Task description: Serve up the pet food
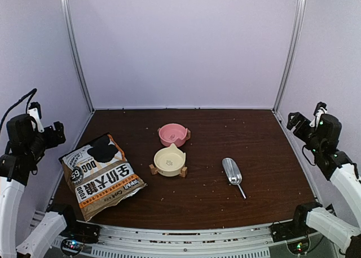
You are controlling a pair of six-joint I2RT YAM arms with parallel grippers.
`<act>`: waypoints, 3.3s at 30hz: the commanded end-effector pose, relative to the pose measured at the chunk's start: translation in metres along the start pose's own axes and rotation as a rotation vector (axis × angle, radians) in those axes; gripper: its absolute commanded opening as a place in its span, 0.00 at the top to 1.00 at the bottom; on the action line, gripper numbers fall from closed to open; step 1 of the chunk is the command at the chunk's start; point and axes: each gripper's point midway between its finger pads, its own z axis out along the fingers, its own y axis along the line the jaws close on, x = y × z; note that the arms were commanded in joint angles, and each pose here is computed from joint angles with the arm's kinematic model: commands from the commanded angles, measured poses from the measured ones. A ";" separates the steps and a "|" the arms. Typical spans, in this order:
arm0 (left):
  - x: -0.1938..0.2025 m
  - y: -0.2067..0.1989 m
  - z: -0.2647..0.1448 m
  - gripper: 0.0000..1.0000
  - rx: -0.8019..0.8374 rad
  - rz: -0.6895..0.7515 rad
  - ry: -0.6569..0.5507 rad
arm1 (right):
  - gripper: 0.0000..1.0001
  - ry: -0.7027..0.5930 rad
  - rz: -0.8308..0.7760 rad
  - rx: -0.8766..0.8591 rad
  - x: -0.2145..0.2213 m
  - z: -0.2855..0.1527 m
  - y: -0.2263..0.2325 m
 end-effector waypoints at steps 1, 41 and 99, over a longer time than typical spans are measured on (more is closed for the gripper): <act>-0.007 0.008 -0.002 0.02 -0.048 -0.003 -0.012 | 0.00 0.077 0.066 0.069 0.022 -0.005 -0.017; 0.233 -0.206 -0.122 0.26 0.396 0.880 0.612 | 0.00 0.356 0.009 -0.378 0.127 -0.064 0.103; -0.088 -0.271 -0.148 1.00 0.974 -0.102 0.206 | 0.01 0.532 -0.214 -0.572 0.148 -0.118 0.260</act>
